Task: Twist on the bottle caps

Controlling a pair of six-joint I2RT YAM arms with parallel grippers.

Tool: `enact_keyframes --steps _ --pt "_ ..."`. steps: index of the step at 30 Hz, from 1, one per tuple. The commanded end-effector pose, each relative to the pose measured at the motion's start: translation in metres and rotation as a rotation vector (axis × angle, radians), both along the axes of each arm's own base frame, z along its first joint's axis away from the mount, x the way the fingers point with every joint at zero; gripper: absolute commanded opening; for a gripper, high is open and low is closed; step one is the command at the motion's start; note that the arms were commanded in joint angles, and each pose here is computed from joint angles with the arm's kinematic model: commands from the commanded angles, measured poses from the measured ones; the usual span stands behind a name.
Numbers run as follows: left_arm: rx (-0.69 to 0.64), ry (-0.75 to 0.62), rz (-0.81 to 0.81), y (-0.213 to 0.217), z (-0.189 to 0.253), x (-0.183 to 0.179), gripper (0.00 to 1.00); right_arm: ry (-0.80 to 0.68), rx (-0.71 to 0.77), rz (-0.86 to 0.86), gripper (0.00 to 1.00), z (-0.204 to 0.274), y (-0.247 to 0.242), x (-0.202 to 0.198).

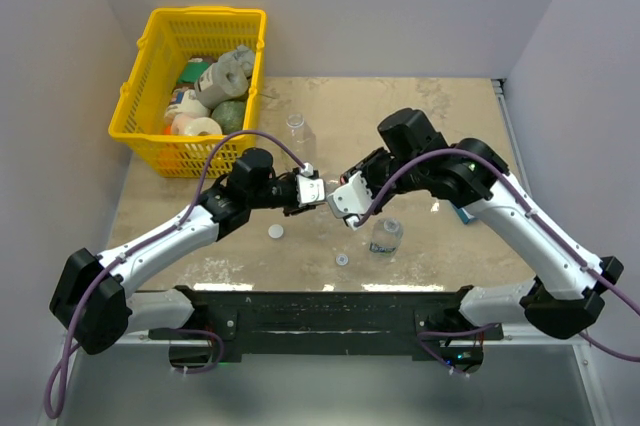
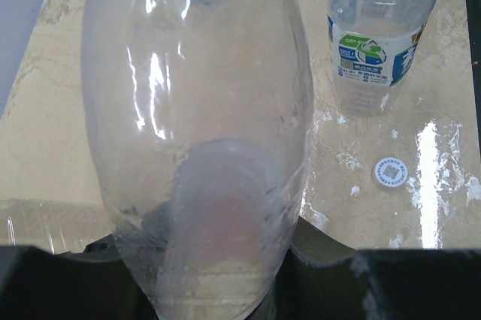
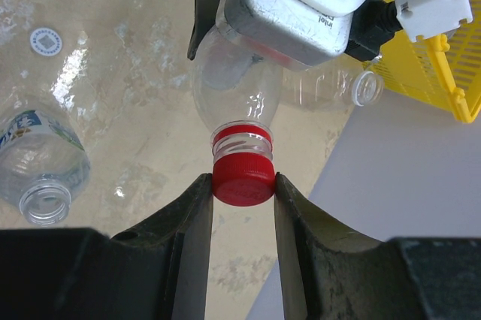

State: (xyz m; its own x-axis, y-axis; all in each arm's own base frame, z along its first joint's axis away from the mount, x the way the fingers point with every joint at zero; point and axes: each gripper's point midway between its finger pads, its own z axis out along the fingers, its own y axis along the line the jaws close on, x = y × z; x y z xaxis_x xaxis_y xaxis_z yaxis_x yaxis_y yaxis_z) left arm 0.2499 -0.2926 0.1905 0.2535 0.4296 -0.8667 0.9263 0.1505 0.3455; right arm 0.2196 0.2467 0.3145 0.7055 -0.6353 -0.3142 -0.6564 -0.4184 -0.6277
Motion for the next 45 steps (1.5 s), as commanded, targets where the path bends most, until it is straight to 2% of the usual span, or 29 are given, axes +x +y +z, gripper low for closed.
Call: enact_keyframes --steps 1,8,16,19,23,27,29,31,32,34,35,41,45 --pt "-0.114 -0.111 -0.08 -0.018 0.041 -0.001 0.0 -0.05 0.049 0.053 0.0 0.007 0.018 0.004" --pt "-0.062 -0.188 -0.069 -0.011 0.034 0.005 0.0 0.027 0.043 0.009 0.0 0.003 0.024 0.007" --pt "-0.116 -0.194 -0.059 -0.016 0.046 0.007 0.0 0.088 0.048 -0.038 0.0 -0.004 0.028 0.008" --pt "-0.148 -0.187 -0.021 -0.015 0.05 0.01 0.0 0.146 0.084 -0.132 0.0 -0.003 0.034 0.015" --pt "-0.214 -0.176 0.063 -0.01 0.057 0.017 0.0 0.301 0.161 -0.346 0.0 -0.002 0.044 0.024" --pt "-0.295 -0.198 0.117 -0.008 0.068 0.02 0.0 0.411 0.197 -0.474 0.0 0.005 0.053 0.027" --pt "-0.306 -0.209 0.158 -0.004 0.065 0.025 0.0 0.482 0.169 -0.57 0.0 -0.007 0.055 0.03" --pt "-0.343 -0.226 0.187 -0.002 0.069 0.028 0.0 0.526 0.188 -0.632 0.0 0.0 0.06 0.032" --pt "-0.353 -0.234 0.204 0.0 0.07 0.029 0.0 0.577 0.128 -0.657 0.0 -0.014 0.061 0.029" --pt "-0.394 -0.254 0.224 0.002 0.072 0.029 0.0 0.631 0.15 -0.691 0.0 -0.007 0.066 0.025" --pt "-0.407 -0.26 0.242 0.004 0.073 0.029 0.0 0.662 0.114 -0.714 0.0 -0.016 0.067 0.024" --pt "-0.521 -0.252 0.328 0.014 0.081 0.029 0.0 0.721 0.114 -0.799 0.0 -0.021 0.066 0.021" --pt "-0.496 -0.2 0.341 0.015 0.068 0.027 0.0 0.69 0.2 -0.806 0.0 0.0 0.056 0.034"
